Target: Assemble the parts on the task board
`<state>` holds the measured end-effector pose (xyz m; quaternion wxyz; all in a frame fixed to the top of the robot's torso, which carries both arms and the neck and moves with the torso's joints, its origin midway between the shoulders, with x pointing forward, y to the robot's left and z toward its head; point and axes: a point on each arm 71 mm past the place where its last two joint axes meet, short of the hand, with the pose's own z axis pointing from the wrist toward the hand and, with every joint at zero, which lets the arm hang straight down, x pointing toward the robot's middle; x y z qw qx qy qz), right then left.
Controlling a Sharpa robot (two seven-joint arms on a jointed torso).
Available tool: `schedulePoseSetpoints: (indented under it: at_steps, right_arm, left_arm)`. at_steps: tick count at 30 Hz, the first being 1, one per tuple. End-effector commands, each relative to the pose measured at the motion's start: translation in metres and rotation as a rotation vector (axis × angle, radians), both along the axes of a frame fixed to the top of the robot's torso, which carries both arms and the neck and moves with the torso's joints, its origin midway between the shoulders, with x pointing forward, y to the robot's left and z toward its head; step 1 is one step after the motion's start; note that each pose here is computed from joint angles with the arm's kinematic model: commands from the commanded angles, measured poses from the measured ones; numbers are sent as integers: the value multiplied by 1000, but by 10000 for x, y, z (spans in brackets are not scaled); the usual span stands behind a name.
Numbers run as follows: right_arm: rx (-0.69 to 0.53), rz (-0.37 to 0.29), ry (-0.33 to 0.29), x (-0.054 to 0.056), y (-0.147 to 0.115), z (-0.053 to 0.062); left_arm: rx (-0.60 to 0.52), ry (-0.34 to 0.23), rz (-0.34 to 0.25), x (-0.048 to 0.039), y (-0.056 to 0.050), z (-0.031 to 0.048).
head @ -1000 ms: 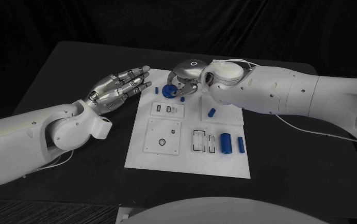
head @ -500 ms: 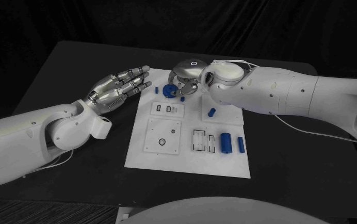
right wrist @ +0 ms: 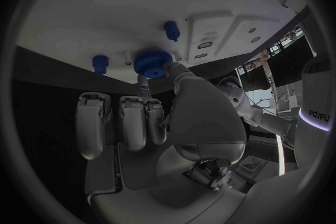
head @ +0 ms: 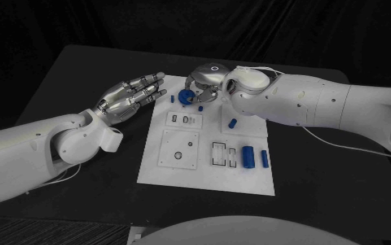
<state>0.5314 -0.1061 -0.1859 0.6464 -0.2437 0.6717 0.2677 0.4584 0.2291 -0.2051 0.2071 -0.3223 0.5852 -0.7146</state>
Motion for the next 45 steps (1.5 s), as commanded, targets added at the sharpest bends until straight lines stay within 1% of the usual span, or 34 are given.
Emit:
schedulePoseSetpoints:
  at_steps: [1,13,17,23,32,45]
  right_arm:
    - [52,10,-56,-11,-3,46]
    - [85,1,-94,-20,-78,86]
    - [86,-12,-92,-25,-114,92]
    - [70,-36,-75,-20,-188,90]
    - [26,-78,-31,5,-306,47]
    - [-28,-117,20,58,-356,-20]
  left_arm:
    - [-17,-6,-14,-9,-18,6]
    - [-18,-4,-13,-8,-4,-6]
    - [-17,-3,-12,-8,4,-10]
    - [-17,-2,-12,-8,11,-16]
    - [-16,2,-12,-12,18,-27]
    - [-14,6,-17,-9,1,-38]
